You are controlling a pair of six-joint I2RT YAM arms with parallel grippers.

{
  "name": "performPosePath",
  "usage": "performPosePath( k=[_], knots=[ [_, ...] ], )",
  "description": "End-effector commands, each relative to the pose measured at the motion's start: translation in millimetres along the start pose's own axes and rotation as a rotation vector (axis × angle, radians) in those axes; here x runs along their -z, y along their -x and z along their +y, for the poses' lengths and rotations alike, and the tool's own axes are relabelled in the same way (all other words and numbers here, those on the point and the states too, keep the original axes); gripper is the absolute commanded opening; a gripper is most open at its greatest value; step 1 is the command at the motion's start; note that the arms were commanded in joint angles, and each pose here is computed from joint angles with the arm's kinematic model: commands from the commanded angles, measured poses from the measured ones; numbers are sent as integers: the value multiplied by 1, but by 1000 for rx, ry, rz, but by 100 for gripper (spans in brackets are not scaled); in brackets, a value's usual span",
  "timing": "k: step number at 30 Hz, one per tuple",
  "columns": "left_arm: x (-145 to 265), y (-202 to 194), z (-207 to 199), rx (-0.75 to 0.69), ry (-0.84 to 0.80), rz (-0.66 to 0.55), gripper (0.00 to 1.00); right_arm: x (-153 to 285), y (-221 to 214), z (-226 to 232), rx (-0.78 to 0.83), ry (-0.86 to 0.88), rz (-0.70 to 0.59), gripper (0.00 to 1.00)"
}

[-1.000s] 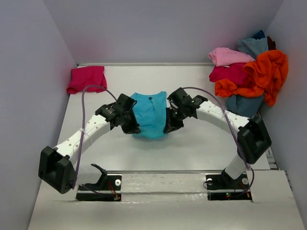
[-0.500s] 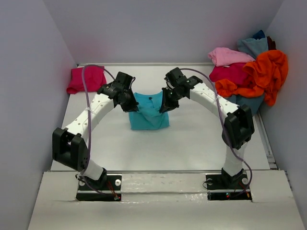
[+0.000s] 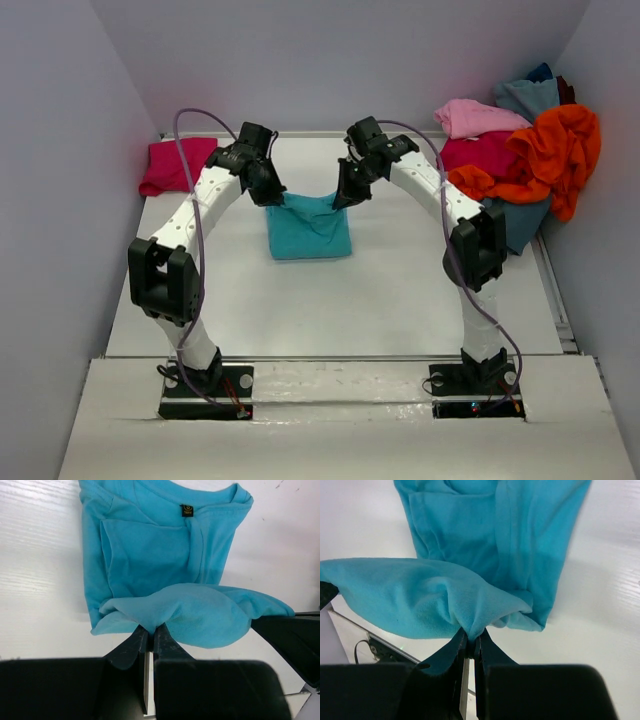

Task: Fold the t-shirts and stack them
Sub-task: Fold the tshirt

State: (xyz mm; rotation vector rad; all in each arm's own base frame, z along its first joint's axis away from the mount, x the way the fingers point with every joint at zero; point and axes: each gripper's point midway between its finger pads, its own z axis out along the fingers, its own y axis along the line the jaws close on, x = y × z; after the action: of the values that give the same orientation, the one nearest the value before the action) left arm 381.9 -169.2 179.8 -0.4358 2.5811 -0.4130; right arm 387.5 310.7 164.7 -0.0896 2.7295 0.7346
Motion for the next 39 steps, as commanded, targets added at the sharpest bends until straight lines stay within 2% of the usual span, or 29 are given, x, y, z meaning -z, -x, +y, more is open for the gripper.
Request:
performPosePath(
  k=[1,11,22,39],
  knots=[
    [6,28,-4,-16,-2,-59,6,5,26,-7,5,-5,-41,7],
    [-13,48,-6,-12,14,-62,6,0,71,-16,-17,12,-91,7],
    [-32,58,-5,-2,34,-62,6,-19,87,-29,-14,40,-103,7],
    [-42,79,3,2,91,-160,6,-32,120,-20,18,95,-227,7]
  ],
)
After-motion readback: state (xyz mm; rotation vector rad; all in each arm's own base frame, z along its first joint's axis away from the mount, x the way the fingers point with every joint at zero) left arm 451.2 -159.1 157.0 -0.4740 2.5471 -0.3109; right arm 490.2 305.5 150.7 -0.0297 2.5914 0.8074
